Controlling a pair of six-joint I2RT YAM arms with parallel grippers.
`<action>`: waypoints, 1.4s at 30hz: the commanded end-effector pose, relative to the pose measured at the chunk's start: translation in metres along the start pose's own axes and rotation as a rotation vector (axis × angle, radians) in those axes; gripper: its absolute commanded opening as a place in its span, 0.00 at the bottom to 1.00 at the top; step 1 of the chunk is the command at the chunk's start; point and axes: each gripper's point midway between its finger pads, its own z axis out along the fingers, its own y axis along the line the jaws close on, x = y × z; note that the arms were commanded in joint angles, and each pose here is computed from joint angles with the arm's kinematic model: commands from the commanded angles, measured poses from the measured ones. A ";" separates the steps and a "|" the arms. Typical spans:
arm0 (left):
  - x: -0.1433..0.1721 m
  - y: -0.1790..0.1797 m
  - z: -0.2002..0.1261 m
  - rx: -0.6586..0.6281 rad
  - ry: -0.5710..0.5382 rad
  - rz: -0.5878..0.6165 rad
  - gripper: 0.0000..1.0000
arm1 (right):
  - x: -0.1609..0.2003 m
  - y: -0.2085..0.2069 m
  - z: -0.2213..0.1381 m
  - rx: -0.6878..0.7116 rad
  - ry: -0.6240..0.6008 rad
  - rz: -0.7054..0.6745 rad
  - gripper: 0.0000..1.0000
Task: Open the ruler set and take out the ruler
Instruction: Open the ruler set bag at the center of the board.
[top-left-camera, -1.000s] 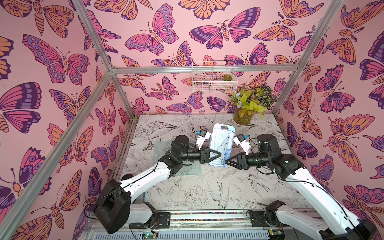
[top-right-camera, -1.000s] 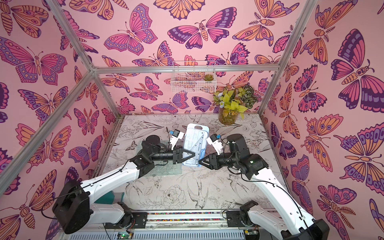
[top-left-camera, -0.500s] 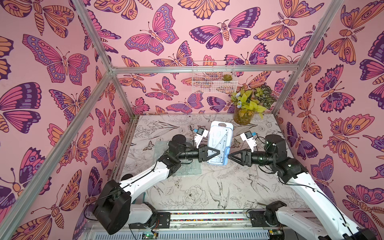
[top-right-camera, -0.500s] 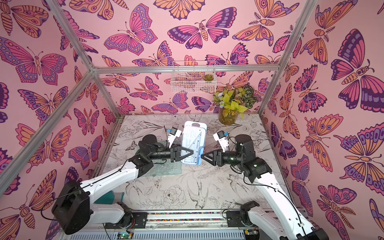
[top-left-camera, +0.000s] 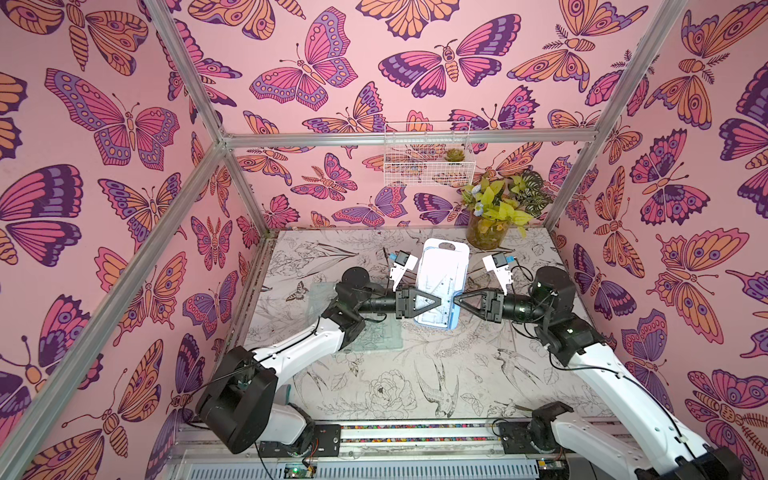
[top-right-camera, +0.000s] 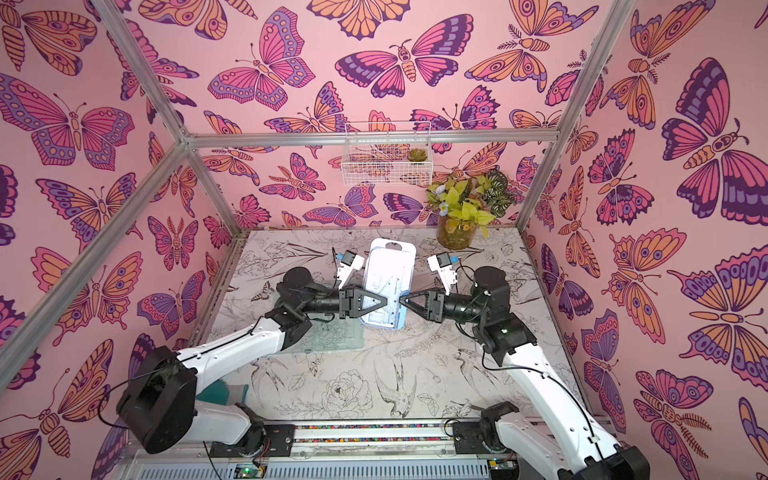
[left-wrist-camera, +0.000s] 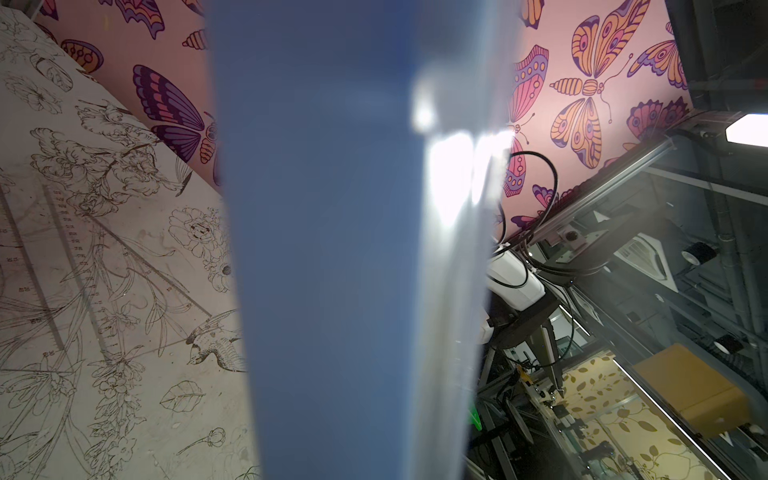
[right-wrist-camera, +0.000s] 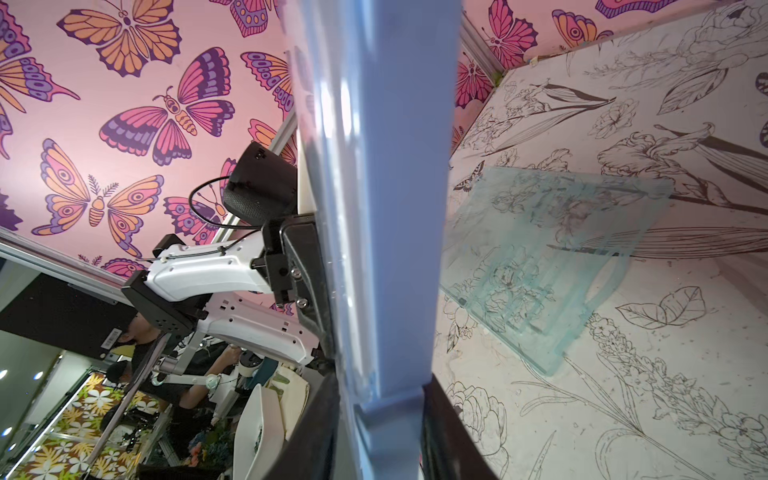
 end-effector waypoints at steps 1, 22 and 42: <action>-0.013 -0.016 -0.001 0.049 -0.018 0.062 0.26 | -0.004 0.009 0.000 -0.053 -0.008 -0.018 0.29; -0.024 -0.016 0.001 0.078 -0.051 0.033 0.28 | 0.009 -0.002 0.006 -0.061 0.006 0.034 0.23; -0.019 -0.021 0.000 0.125 -0.033 0.023 0.60 | 0.009 0.001 0.002 -0.023 0.005 0.007 0.01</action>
